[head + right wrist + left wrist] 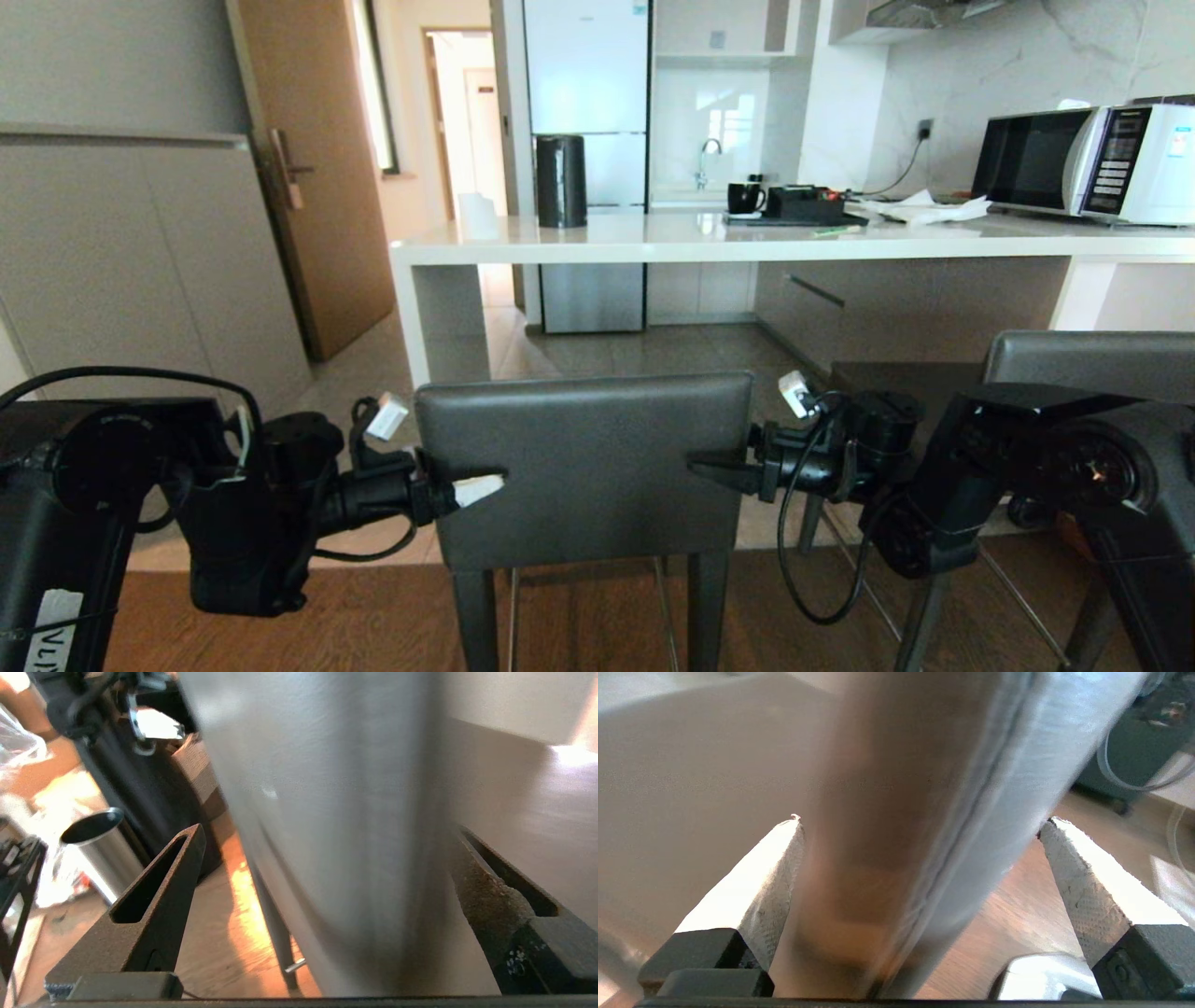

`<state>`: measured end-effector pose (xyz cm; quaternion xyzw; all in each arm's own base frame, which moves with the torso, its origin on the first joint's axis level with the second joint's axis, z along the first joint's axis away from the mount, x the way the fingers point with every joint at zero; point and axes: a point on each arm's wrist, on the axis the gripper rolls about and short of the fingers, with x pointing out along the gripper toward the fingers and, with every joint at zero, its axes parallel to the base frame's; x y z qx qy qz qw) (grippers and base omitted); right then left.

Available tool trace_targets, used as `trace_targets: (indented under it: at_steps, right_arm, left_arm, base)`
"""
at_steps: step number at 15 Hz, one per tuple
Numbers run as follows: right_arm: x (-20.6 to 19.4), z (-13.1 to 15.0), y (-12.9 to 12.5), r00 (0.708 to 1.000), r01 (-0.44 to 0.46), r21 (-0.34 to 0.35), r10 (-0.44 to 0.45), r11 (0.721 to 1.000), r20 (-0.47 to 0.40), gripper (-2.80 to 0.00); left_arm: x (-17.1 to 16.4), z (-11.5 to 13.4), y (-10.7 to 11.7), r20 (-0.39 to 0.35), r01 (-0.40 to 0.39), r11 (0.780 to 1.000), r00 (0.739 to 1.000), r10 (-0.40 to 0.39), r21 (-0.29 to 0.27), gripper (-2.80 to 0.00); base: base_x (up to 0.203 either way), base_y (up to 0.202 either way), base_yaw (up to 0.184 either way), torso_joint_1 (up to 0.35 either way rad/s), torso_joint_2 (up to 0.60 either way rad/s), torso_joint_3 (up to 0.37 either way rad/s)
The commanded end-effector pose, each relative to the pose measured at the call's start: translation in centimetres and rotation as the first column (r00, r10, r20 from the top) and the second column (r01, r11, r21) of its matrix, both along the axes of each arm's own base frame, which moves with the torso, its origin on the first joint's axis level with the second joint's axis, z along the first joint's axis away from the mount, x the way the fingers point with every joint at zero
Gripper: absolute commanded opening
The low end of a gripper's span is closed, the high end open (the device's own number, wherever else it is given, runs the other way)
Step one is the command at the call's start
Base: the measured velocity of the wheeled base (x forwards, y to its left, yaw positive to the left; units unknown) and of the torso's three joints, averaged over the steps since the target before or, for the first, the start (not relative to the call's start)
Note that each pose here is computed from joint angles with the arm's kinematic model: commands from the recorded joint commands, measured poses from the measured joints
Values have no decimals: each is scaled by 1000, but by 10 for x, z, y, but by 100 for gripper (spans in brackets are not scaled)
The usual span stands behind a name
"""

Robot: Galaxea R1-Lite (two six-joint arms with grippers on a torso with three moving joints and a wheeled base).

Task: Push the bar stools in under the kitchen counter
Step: Pull the gray chair out from under the dining table

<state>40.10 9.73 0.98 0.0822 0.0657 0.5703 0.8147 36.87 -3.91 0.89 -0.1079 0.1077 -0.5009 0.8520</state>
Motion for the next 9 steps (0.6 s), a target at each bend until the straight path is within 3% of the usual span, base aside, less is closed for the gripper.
trace_targets:
  at_steps: [1, 6, 9]
  right_arm:
    - [-4, 7, -12, 1000, 18, 1, -18, 1000, 0, 0]
    - [-42, -7, -39, 993, 26, -31, -29, 999, -110, 0]
    - [-69, 14, -53, 994, 44, -43, -48, 998, -103, 0]
  left_arm:
    - [-3, 3, 3, 3, -4, 1000, 1000, 4, -2, 0]
    - [-28, 6, 25, -53, -16, 1000, 998, 16, -2, 0]
    - [-61, 14, 46, -52, -47, 999, 998, 48, 25, 0]
  base:
    - [0, 0, 0, 0, 0, 0]
    - [0, 0, 0, 0, 0, 0]
    - [0, 0, 0, 0, 0, 0]
